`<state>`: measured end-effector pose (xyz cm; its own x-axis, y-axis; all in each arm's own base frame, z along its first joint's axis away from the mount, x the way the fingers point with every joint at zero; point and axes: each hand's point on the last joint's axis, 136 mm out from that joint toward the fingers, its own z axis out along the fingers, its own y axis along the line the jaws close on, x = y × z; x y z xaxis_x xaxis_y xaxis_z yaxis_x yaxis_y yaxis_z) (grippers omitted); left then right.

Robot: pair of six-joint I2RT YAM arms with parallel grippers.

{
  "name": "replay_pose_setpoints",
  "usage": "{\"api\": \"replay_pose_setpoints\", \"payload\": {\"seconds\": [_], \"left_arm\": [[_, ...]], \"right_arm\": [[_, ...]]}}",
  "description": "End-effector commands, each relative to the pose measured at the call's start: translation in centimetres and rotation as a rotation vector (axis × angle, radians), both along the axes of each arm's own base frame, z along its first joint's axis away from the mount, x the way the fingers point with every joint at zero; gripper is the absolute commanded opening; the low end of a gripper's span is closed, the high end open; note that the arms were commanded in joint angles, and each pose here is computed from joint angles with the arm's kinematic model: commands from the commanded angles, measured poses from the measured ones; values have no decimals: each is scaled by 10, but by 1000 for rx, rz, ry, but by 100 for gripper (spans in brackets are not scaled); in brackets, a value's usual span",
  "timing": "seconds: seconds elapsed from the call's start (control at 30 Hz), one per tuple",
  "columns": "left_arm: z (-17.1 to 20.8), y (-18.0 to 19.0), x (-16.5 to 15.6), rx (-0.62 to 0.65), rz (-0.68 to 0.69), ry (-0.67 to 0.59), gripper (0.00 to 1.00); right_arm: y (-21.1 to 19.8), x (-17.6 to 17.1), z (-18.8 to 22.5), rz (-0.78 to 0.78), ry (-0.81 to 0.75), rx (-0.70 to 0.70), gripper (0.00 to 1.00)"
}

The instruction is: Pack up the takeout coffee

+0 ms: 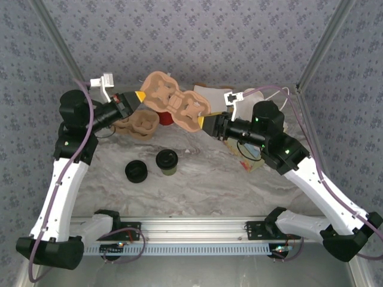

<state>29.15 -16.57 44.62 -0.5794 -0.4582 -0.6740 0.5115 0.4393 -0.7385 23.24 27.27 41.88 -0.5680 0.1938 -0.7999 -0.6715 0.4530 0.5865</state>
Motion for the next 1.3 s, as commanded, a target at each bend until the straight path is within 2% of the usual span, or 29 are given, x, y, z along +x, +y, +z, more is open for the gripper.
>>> {"api": "replay_pose_setpoints", "payload": {"seconds": [0.0,0.1,0.13,0.17,0.2,0.27,0.33,0.43,0.57,0.63,0.83,1.27], "left_arm": [[14,-10,-13,-15,-45,-63,0],[12,-15,-14,12,-47,-62,3],[13,-16,-15,24,-50,-70,15],[14,-17,-18,41,-48,-82,31],[15,-18,-21,61,-40,-94,42],[19,-16,-27,124,6,-131,57],[26,-18,-35,169,33,-182,63],[31,-24,-45,231,50,-241,64],[26,-31,-46,339,78,-264,65],[25,-35,-46,356,80,-272,65],[21,-75,-50,437,3,-357,65],[-14,-155,-34,653,-59,-401,63]], "right_arm": [[-6,-10,12,15,-46,8,21],[-18,-10,14,-35,-61,-10,3],[-22,-10,15,-49,-68,-21,2],[-27,-11,17,-64,-77,-32,1],[-31,-11,17,-84,-81,-47,0],[-44,-10,17,-140,-91,-96,0],[-57,-8,13,-199,-88,-155,0],[-71,-4,11,-271,-79,-204,0],[-89,0,2,-364,-30,-259,0],[-94,0,2,-385,-18,-265,0],[-89,-2,1,-364,7,-242,0],[-82,-6,1,-335,63,-191,0]]}}
